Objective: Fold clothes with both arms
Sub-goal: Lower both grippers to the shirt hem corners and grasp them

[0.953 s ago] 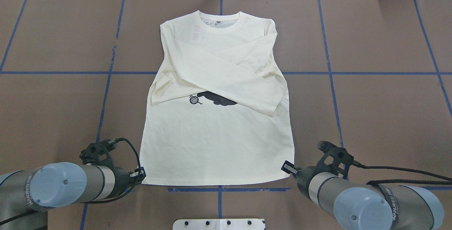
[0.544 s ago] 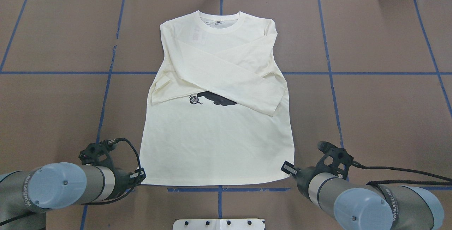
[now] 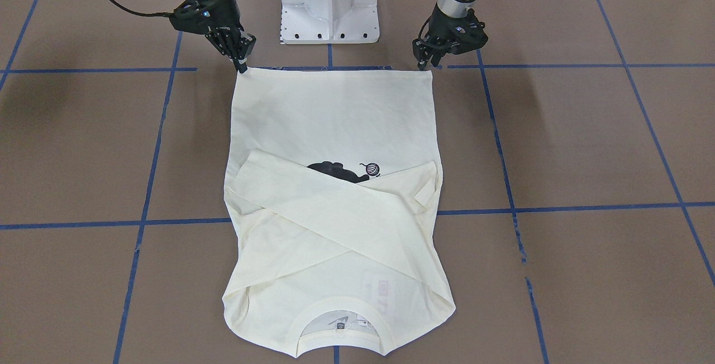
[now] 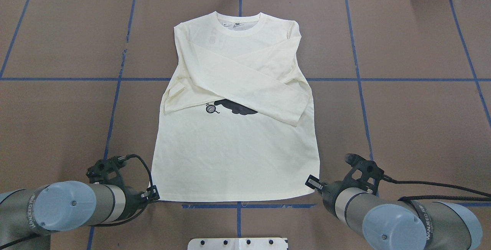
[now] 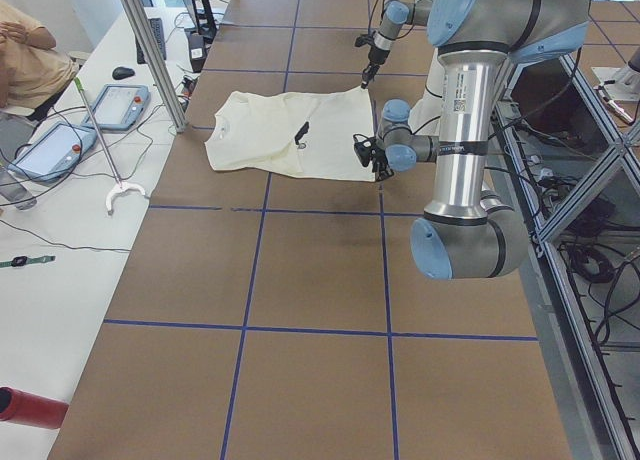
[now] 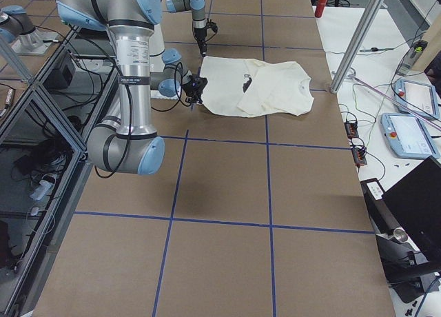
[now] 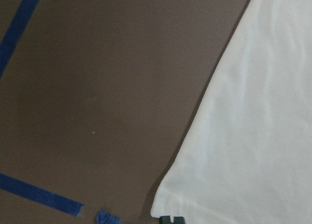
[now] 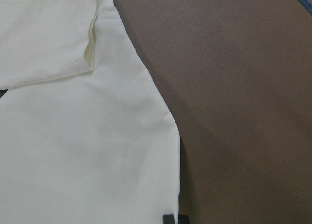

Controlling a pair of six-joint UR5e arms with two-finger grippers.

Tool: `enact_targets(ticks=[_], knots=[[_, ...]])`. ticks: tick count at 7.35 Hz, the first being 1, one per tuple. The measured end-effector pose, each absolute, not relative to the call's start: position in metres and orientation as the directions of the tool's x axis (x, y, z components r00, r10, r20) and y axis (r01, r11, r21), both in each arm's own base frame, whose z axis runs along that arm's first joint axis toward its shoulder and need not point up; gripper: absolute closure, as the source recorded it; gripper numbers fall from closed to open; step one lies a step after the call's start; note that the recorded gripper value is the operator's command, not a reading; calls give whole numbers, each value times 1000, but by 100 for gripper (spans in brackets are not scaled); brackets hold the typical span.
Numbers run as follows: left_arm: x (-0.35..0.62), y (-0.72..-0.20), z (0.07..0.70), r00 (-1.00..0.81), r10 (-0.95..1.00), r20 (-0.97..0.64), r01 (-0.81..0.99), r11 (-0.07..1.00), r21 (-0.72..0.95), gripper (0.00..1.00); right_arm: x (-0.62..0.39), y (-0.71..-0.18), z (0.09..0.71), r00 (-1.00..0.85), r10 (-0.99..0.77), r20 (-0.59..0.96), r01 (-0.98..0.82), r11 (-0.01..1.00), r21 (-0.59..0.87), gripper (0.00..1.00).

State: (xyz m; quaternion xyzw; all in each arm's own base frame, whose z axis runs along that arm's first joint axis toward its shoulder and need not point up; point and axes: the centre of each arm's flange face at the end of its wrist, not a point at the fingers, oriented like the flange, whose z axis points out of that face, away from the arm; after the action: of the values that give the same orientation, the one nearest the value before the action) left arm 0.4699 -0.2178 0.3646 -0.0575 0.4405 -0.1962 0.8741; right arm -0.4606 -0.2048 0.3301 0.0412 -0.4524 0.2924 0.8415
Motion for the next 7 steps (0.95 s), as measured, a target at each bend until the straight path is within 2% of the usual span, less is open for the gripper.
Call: enact_targets(ticks=[2, 3, 4, 6, 7], knots=[[476, -216, 371, 549, -389, -740, 289, 919, -269, 53, -460, -205, 331, 420, 455, 785, -530, 826, -195, 100], [478, -216, 373, 553, -386, -738, 290, 920, -264, 60, -461, -205, 331, 421, 455, 785, -530, 826, -195, 100], [478, -216, 374, 554, -384, -739, 294, 920, -258, 88, -461, -205, 331, 421, 455, 785, -530, 826, -194, 100], [478, -217, 374, 553, -384, -740, 300, 920, -253, 92, -460, -205, 331, 421, 455, 785, -530, 825, -194, 100], [479, -218, 375, 557, -385, -736, 306, 919, -248, 100, -460, -205, 332, 423, 455, 784, -530, 825, -193, 100]])
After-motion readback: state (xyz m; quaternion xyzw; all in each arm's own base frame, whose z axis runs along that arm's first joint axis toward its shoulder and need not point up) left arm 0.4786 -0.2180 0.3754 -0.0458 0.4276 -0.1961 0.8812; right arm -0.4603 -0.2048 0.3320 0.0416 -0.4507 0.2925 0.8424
